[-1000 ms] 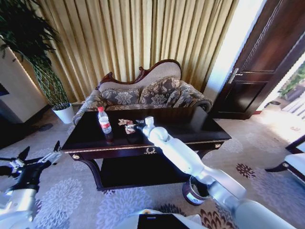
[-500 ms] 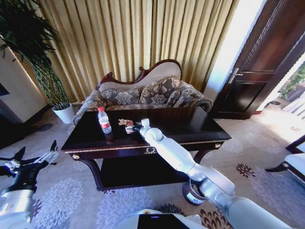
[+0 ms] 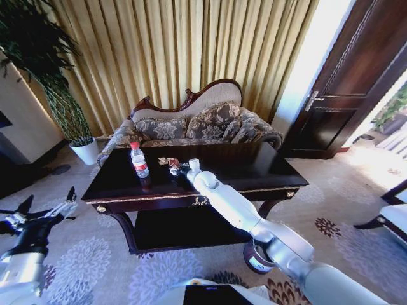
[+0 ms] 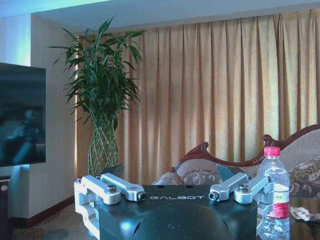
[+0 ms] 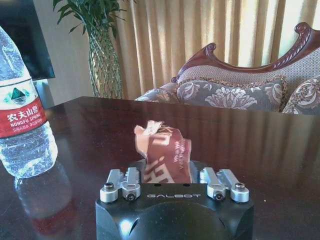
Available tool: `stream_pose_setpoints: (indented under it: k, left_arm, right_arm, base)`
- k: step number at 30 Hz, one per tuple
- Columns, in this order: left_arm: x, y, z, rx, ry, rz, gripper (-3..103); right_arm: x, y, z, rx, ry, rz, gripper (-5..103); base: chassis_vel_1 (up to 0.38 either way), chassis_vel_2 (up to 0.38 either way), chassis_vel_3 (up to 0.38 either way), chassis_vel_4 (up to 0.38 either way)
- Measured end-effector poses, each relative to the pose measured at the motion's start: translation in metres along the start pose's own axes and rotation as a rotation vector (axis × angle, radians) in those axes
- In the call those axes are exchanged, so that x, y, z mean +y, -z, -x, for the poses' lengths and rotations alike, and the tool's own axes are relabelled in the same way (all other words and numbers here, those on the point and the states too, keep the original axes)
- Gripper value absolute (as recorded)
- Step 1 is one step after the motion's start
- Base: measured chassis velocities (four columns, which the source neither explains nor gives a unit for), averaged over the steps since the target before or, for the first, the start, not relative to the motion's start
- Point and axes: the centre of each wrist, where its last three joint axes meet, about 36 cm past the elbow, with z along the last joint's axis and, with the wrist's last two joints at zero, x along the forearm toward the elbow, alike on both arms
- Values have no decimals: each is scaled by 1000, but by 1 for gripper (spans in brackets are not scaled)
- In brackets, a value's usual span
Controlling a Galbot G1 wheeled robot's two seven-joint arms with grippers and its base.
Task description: Move to the front of the table and place the trash on the table into the trash bin.
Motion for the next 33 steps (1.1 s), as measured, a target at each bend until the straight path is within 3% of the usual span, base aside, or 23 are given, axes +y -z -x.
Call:
stream_pose_setpoints:
  k: [1, 3, 6, 11, 18, 21, 25, 27, 33]
  left_arm:
    - [0, 0, 0, -1, 0, 0, 100]
    - [0, 0, 0, -1, 0, 0, 100]
    - [0, 0, 0, 0, -2, -1, 100]
    - [-1, 0, 1, -2, -5, -2, 100]
    - [-1, 0, 1, -2, -7, -3, 100]
    - [-1, 0, 1, -2, -6, -4, 100]
    - [-1, 0, 1, -2, -5, -2, 100]
    - [-1, 0, 1, -2, -4, -2, 100]
    - [1, 0, -1, 0, 8, 1, 100]
  right_arm:
    - [0, 0, -1, -1, 0, 0, 40]
    - [-1, 0, -1, -2, -1, 0, 40]
    - [-3, -1, -4, -6, -3, -1, 24]
    - [-8, -1, -7, -9, -11, -1, 8]
    - [-14, 6, -12, -23, -14, 13, -2]
    - [-16, 9, -13, -17, 4, 24, 2]
    - [-17, 10, -9, -6, 30, 29, 24]
    - [-18, 10, -8, -6, 33, 28, 24]
    - [-13, 18, 5, -9, 51, 19, 51]
  base:
    - [0, 0, 0, 0]
    - [0, 0, 0, 0]
    - [0, 0, 0, 0]
    - [0, 0, 0, 0]
    - [0, 0, 0, 0]
    - [0, 0, 0, 0]
    - [0, 0, 0, 0]
    - [0, 0, 0, 0]
    - [0, 0, 0, 0]
